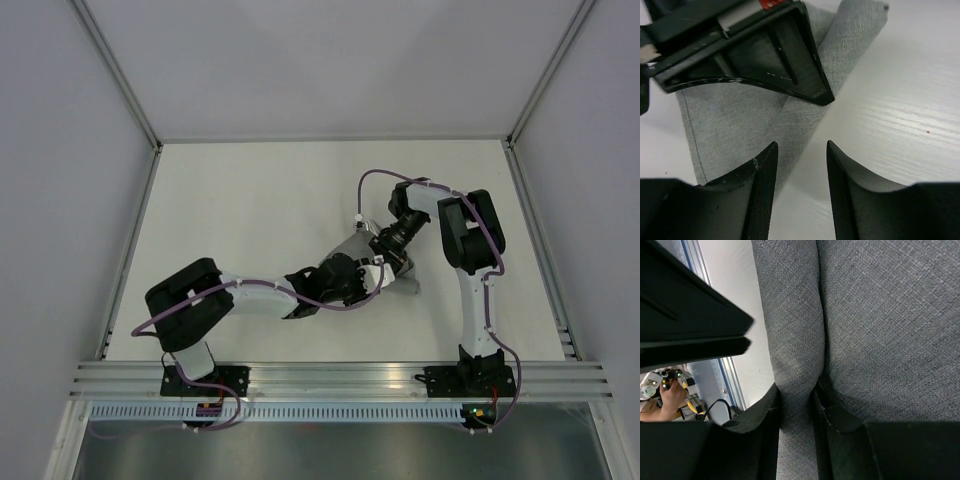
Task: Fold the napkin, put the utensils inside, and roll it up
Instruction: Roll the napkin with the utensil
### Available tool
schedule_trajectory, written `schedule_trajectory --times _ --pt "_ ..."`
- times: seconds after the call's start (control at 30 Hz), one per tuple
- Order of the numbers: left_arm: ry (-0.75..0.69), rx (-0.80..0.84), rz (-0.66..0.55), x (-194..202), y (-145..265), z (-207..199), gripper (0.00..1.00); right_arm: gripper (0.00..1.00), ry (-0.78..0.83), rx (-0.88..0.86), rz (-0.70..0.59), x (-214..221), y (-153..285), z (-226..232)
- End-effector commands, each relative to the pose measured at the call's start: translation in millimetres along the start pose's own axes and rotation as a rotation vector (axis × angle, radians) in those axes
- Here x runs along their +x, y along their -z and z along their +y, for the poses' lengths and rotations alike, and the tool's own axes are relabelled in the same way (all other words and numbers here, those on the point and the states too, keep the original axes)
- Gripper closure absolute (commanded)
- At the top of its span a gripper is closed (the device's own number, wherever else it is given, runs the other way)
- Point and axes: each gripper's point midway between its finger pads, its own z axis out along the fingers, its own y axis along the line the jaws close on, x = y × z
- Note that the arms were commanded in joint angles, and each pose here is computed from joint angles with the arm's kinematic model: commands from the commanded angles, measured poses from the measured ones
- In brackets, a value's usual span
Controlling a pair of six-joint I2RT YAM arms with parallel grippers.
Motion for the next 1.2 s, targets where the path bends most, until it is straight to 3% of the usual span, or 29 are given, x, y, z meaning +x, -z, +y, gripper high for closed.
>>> schedule_trajectory --times 0.0,0.3,0.6,0.63,0.77,0.87,0.97,1.17 --pt "-0.182 -0.077 0.02 -12 -14 11 0.51 0.86 0.08 0.091 0.105 21 -13 -46" --pt "-0.253 -0.035 0.085 9 -43 -1 0.5 0.85 0.063 0.092 0.094 23 -11 -53" --pt "-0.223 0.032 0.154 40 -51 -19 0.55 0.86 0.055 0.087 0.093 24 -11 -55" --pt "-0.219 0.042 0.16 42 -52 -22 0.58 0.86 0.055 0.084 0.093 23 -12 -54" --pt "-0.198 0.094 0.196 52 -55 -31 0.87 0.85 0.055 0.082 0.079 20 -11 -53" --pt "-0.193 0.132 0.218 57 -57 -38 0.96 0.83 0.055 0.083 0.07 18 -10 -51" --pt "-0.182 0.186 0.239 64 -57 -47 0.98 0.75 0.058 0.092 0.052 15 -8 -48" --pt "-0.131 0.289 0.277 73 -54 -58 0.98 0.5 0.085 0.137 -0.012 1 4 -36"
